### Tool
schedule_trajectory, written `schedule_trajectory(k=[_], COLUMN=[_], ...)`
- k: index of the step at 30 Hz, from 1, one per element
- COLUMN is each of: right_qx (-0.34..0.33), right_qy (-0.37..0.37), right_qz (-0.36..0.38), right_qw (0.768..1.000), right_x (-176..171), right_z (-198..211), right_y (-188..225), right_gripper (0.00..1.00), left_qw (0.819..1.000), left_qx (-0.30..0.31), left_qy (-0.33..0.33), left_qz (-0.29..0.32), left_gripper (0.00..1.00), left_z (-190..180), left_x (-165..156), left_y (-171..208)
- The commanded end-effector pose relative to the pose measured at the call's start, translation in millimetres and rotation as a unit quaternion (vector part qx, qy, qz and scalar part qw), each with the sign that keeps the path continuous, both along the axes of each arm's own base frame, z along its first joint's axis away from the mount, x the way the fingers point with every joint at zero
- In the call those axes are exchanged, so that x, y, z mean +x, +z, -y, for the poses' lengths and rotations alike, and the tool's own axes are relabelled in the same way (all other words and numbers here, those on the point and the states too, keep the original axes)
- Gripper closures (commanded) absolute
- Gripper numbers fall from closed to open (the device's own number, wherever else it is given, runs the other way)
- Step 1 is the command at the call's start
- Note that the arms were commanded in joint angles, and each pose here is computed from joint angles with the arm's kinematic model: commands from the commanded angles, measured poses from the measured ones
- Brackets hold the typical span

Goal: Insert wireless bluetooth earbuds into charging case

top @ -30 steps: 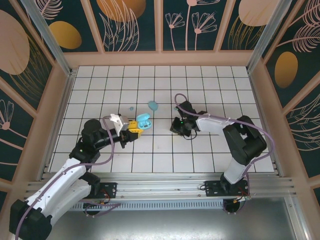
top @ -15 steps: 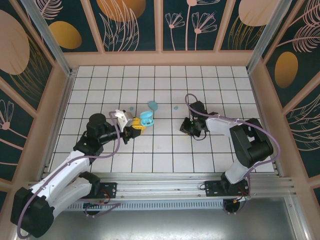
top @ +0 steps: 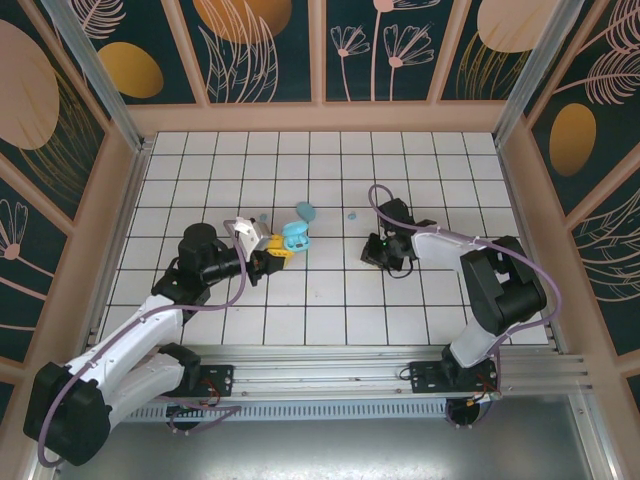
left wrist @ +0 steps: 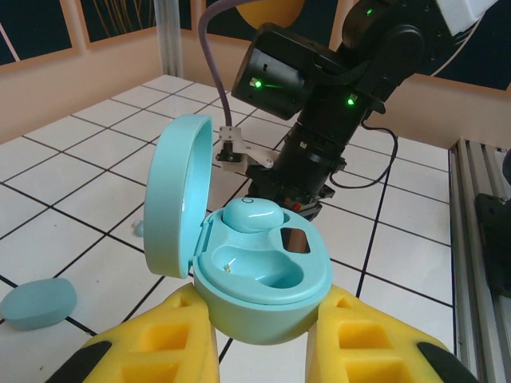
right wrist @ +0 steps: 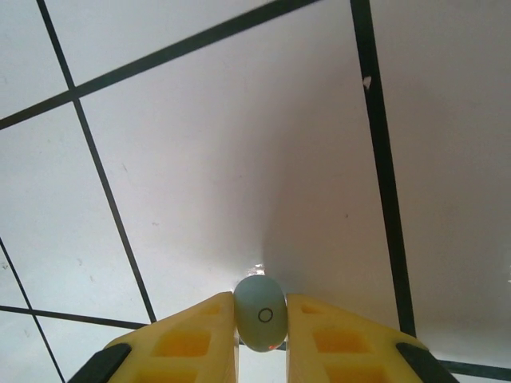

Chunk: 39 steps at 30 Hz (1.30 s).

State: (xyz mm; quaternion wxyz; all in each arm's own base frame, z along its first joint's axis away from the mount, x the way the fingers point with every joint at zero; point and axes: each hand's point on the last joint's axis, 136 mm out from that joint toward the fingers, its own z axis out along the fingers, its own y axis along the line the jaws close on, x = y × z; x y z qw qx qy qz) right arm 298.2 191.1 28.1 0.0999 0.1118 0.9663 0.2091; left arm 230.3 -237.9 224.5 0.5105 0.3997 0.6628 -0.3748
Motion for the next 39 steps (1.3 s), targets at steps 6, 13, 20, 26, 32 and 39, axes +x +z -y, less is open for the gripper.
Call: schedule_trajectory(k=[6,13,20,26,32,39], right_qx=[-0.066,-0.106,-0.098,-0.096,-0.079,-0.069], right_qy=[0.005,0.011,0.012,-0.005,-0.028,-0.044], right_qz=[0.048,0.043,0.042,0.069,0.094,0.122], right_qw=[0.997,0.993,0.994,0.993,0.992,0.989], right_x=[9.9,3.4,-2.5,-10.5,-22.0,-30.9], right_z=[14.5,22.0,14.5,23.2,30.7,41.0], right_y=[38.3,30.2,36.4,70.5,99.3,132.5], right_gripper=[0.82,0.82,0.82,0.82,0.83,0.83], left_qw=[0.999,0.999,0.999,0.999,0.999,0.999], left_qx=[-0.012,-0.011,-0.003,-0.004,-0.021,-0.035], left_qy=[-0.009,-0.009,-0.004,-0.002,0.009,0.018], left_qz=[0.044,0.043,0.038,0.037,0.033,0.014], left_gripper=[0.89,0.89,0.89,0.89,0.89,0.92], left_z=[5.1,5.3,4.3,5.9,7.9,11.7], left_x=[4.5,4.8,6.7,10.6,18.4,28.2], left_y=[18.7,17.2,16.8,15.5,13.6,11.3])
